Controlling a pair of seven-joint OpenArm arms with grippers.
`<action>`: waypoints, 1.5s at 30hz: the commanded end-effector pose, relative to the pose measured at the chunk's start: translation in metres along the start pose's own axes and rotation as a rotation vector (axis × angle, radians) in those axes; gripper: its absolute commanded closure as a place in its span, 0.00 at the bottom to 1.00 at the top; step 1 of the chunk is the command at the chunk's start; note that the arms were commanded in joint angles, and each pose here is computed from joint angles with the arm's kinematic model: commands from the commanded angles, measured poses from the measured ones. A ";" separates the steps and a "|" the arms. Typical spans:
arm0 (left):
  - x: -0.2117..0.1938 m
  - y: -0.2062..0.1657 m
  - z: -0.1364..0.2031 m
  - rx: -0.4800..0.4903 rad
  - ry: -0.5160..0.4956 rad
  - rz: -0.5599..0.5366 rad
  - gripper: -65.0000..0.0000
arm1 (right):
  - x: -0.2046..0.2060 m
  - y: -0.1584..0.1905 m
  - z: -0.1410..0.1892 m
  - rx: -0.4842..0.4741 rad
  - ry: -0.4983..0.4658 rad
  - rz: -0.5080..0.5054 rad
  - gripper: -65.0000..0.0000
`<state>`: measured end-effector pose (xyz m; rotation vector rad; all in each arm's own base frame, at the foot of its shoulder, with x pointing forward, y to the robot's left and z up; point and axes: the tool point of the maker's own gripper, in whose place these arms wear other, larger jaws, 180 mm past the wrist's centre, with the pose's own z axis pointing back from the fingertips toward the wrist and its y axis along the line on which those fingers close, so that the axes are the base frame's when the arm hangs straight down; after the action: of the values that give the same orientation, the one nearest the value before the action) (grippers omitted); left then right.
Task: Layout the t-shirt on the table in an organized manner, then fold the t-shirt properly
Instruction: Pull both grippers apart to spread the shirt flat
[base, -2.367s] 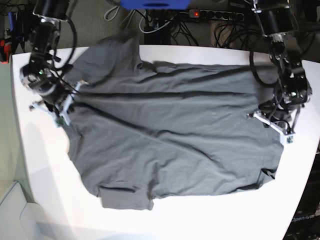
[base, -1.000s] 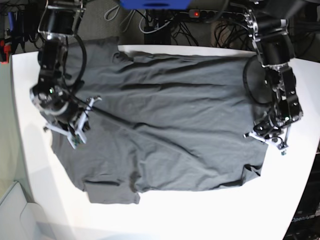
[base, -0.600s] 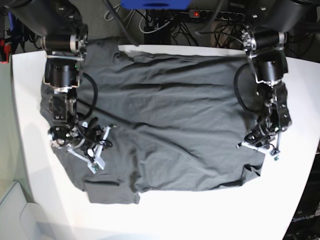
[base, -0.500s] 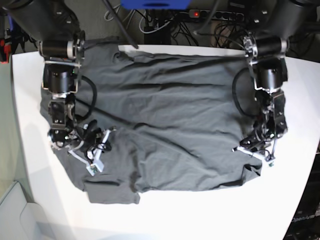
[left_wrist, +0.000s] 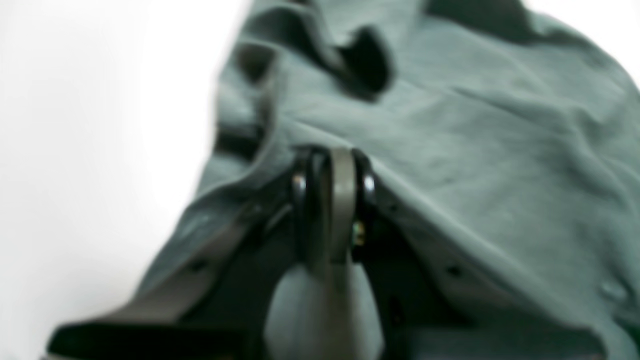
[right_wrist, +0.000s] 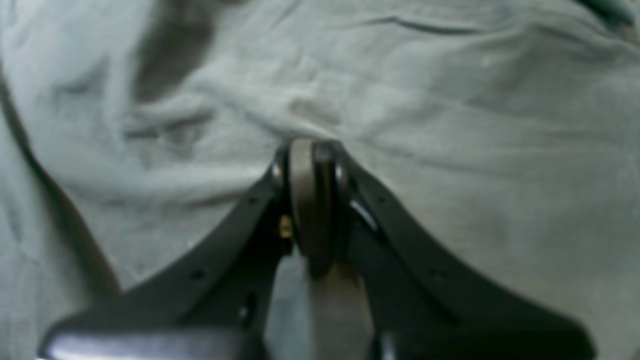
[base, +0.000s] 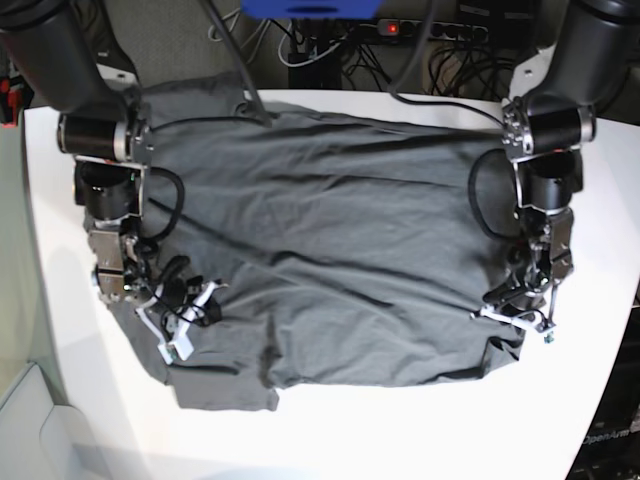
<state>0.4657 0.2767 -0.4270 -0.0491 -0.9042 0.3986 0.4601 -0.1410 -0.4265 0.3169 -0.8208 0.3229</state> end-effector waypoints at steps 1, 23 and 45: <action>0.018 0.012 0.001 0.038 -0.016 -0.011 0.90 | 0.017 -0.017 0.006 -0.049 -0.016 0.027 0.94; 0.098 -0.049 0.018 -0.075 -0.228 -0.023 0.90 | 0.035 -0.011 0.045 -0.131 -0.105 0.193 0.94; 0.063 -0.059 -0.010 -0.055 -0.245 -0.058 0.90 | -0.012 0.050 0.109 -0.123 -0.111 0.375 0.94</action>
<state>0.5069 0.2421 -0.4039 -0.0215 -1.0762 0.3288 0.3514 -0.1411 -0.3737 0.0651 -0.9497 0.6043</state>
